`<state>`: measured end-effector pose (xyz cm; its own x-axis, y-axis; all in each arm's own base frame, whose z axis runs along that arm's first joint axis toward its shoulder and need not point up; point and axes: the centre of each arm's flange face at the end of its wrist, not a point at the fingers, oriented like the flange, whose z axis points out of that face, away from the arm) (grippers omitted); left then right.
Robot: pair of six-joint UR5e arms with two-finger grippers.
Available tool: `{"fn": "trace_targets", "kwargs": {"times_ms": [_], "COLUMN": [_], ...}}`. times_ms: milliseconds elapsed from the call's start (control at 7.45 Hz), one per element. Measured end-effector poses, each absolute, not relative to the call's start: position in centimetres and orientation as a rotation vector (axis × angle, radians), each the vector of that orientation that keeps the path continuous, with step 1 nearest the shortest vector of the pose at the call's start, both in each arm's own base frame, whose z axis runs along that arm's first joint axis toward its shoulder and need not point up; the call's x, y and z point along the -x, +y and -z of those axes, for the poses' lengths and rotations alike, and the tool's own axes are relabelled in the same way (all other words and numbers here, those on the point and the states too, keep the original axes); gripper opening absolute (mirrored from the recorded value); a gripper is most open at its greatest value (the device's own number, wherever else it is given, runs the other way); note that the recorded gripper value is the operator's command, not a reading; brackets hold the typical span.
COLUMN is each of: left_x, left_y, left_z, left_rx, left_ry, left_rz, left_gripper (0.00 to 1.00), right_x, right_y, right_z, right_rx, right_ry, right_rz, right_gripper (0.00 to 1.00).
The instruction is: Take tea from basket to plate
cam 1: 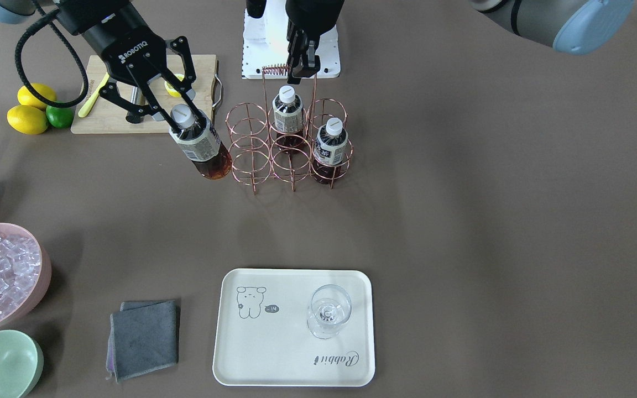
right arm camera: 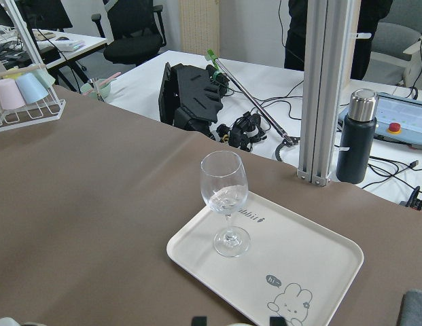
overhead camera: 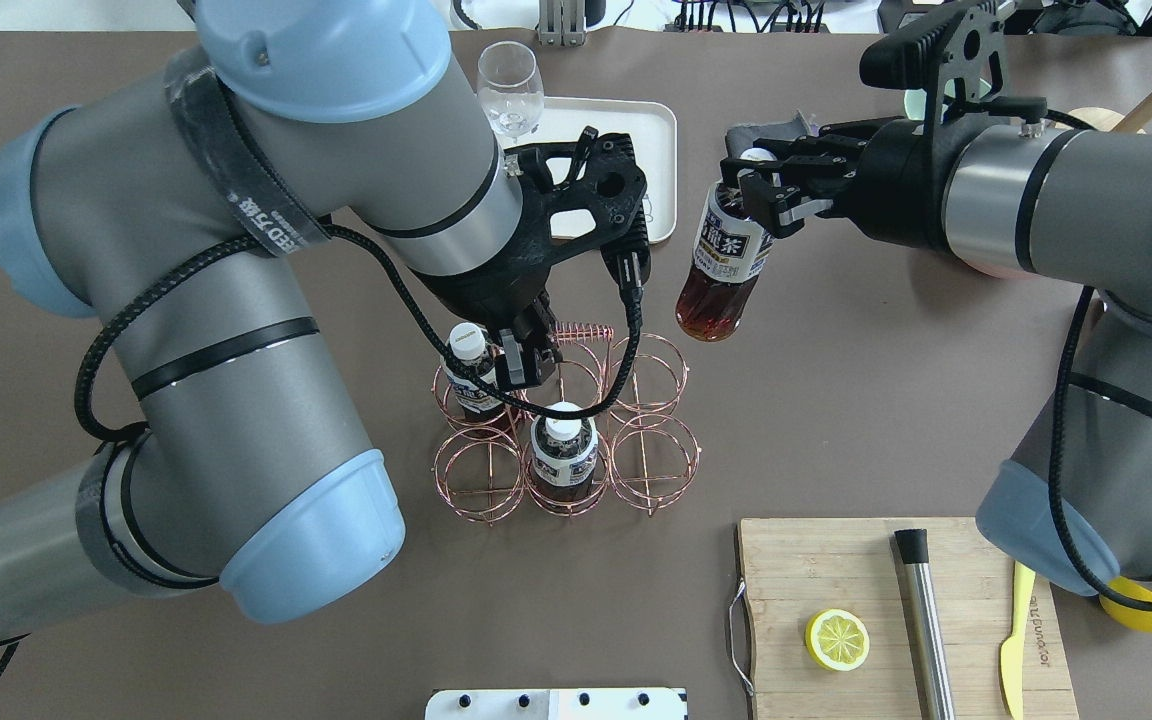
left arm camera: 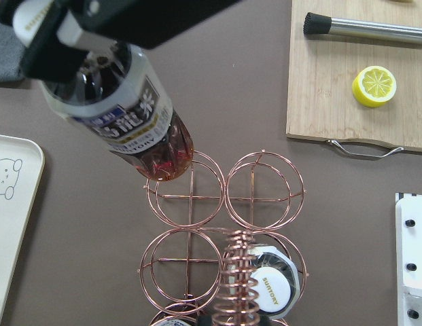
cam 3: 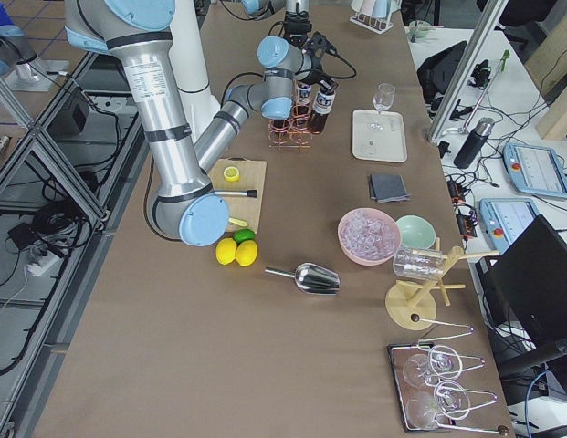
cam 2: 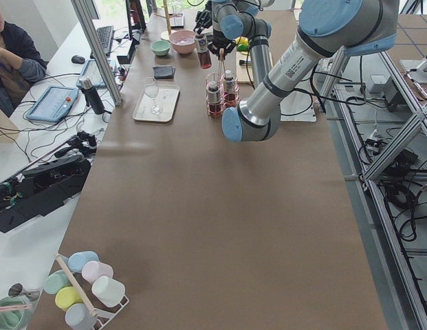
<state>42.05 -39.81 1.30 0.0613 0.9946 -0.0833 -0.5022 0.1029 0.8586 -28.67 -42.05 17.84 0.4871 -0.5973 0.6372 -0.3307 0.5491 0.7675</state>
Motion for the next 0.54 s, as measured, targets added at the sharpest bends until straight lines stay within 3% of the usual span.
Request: {"fn": "trace_targets", "kwargs": {"times_ms": [537], "left_x": [-41.9], "left_y": [-40.2], "left_z": [-2.0], "left_rx": [-0.76], "left_ry": [0.825], "left_rz": [-1.318], "left_gripper": [0.0], "right_x": [27.9], "right_y": [-46.0], "right_z": [-18.6], "right_rx": [-1.047], "right_ry": [-1.035], "right_rz": [0.218], "right_gripper": [0.0]}}
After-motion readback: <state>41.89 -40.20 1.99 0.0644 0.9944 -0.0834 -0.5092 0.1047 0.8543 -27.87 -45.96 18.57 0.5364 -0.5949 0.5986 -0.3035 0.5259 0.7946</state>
